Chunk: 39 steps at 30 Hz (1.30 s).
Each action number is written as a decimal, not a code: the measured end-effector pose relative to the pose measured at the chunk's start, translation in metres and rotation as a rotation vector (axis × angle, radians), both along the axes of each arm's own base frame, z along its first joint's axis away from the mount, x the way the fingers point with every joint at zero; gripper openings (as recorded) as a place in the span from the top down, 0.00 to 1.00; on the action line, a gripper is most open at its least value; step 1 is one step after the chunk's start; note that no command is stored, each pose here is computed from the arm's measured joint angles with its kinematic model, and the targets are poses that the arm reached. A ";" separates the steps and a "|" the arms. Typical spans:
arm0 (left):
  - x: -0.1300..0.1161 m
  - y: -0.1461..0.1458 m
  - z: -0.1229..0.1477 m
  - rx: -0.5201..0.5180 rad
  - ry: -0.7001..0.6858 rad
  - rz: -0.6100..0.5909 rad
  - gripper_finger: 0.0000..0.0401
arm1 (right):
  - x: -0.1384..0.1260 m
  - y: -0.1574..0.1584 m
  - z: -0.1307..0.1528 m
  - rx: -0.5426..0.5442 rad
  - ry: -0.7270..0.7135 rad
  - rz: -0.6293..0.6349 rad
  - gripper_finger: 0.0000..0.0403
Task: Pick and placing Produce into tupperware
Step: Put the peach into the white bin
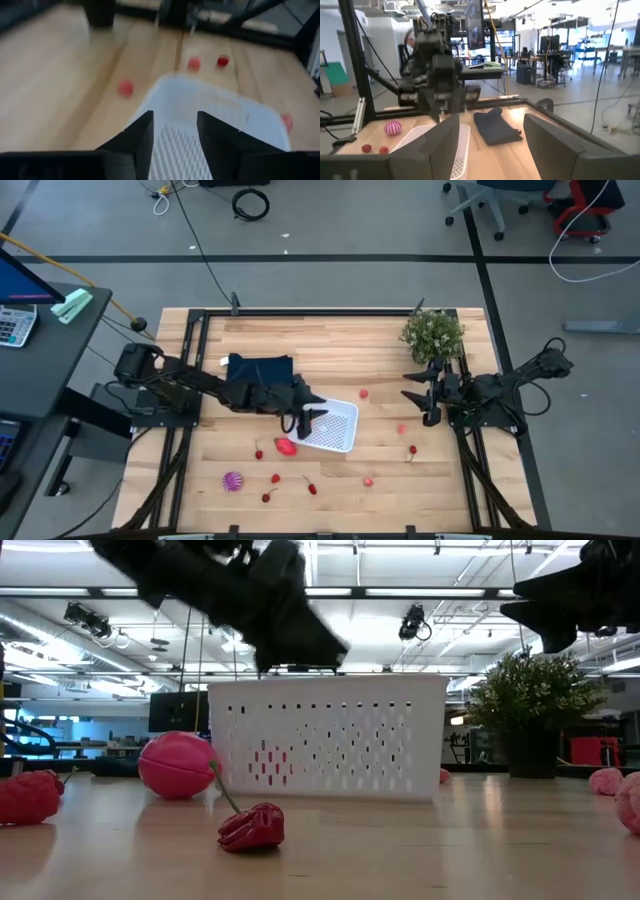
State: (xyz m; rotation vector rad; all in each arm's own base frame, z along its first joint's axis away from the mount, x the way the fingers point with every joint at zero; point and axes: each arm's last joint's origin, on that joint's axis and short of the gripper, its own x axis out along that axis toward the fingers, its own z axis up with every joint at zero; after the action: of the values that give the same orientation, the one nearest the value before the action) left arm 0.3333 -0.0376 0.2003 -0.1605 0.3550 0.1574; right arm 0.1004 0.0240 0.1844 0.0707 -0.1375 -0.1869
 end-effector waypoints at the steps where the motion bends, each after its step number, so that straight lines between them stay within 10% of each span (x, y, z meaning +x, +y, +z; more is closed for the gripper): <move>1: 0.002 0.002 0.009 0.030 -0.019 -0.005 0.59 | 0.001 0.000 -0.001 -0.002 0.012 0.000 0.42; 13: 0.017 0.050 0.116 0.255 0.092 0.046 0.60 | 0.031 -0.003 0.016 0.003 0.194 -0.087 0.42; 19: 0.007 0.081 0.148 0.342 0.252 0.134 0.60 | 0.072 -0.003 0.022 0.004 0.589 -0.102 0.42; 28: -0.035 0.108 0.181 0.244 0.602 0.267 0.63 | 0.115 -0.005 -0.018 0.136 0.918 -0.210 0.42; 39: -0.064 0.118 0.198 0.261 0.701 0.450 0.67 | 0.139 -0.012 -0.052 0.203 0.939 -0.277 0.42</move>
State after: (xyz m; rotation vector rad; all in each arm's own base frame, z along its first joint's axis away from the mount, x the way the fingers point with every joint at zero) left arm 0.2696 0.0801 0.3984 0.0847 0.9890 0.7096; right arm 0.2394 0.0122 0.1325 0.1586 0.8133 -0.4912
